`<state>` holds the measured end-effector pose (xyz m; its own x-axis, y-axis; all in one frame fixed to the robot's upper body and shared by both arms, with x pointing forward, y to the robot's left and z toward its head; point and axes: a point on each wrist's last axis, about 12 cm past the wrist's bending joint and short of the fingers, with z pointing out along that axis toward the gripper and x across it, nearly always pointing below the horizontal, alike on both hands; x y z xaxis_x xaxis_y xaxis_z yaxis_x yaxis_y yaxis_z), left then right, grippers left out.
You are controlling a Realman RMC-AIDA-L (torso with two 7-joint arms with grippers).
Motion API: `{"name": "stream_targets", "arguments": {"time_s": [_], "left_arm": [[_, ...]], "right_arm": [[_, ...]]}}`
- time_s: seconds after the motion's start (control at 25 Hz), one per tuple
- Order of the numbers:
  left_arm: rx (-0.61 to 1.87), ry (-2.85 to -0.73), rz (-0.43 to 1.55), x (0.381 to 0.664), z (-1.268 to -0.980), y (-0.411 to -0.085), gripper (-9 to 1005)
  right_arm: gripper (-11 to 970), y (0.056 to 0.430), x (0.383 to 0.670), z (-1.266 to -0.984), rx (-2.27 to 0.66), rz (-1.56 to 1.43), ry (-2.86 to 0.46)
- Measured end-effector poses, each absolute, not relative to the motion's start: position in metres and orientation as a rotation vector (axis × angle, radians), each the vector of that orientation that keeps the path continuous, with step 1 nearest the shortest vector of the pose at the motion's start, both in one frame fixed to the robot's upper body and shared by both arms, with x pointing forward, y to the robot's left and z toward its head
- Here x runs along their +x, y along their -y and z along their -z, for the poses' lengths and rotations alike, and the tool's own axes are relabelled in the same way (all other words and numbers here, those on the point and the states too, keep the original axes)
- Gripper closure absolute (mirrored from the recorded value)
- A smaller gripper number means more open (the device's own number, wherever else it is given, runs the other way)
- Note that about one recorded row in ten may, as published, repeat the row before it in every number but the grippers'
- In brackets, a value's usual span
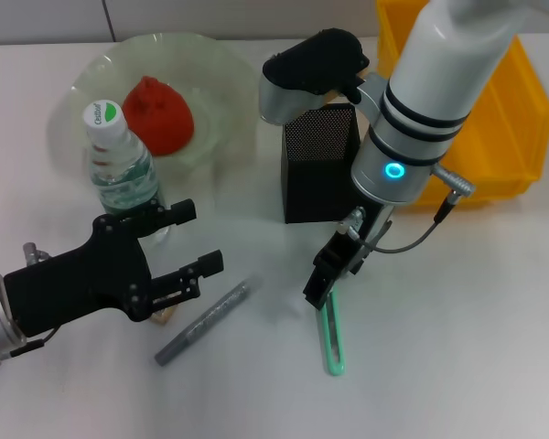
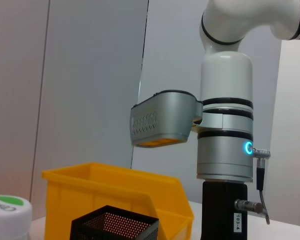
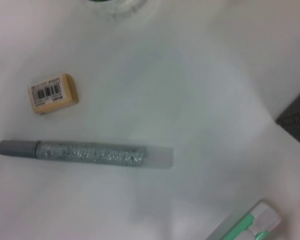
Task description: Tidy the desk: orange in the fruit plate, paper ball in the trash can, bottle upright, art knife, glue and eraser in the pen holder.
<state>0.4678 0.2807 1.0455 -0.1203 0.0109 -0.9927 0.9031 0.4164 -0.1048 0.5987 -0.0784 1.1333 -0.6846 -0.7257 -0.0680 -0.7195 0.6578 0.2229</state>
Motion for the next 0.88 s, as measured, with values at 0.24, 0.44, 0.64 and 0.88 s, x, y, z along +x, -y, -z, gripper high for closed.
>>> {"name": "stream_targets", "arguments": {"time_s": [0.24, 0.44, 0.64, 0.88], "left_arm": [[0.858, -1.488, 0.944, 0.4681, -1.0455, -0.2804, 304], [0.859, -1.486, 0.944, 0.4687, -1.0459, -0.2801, 304], [0.858, -1.487, 0.943, 0.4688, -1.0458, -0.2801, 305], [0.858, -1.487, 0.943, 0.4689, -1.0458, -0.2802, 306]], "right_arm": [[259, 0.0809, 0.5986, -1.1303, 1.229, 0.368, 2.841], [264, 0.0814, 0.5986, -1.1296, 1.230, 0.370, 2.842], [268, 0.0816, 0.5988, -1.1275, 1.240, 0.359, 2.849], [274, 0.0796, 0.5975, -1.1259, 1.253, 0.358, 2.846]]}}
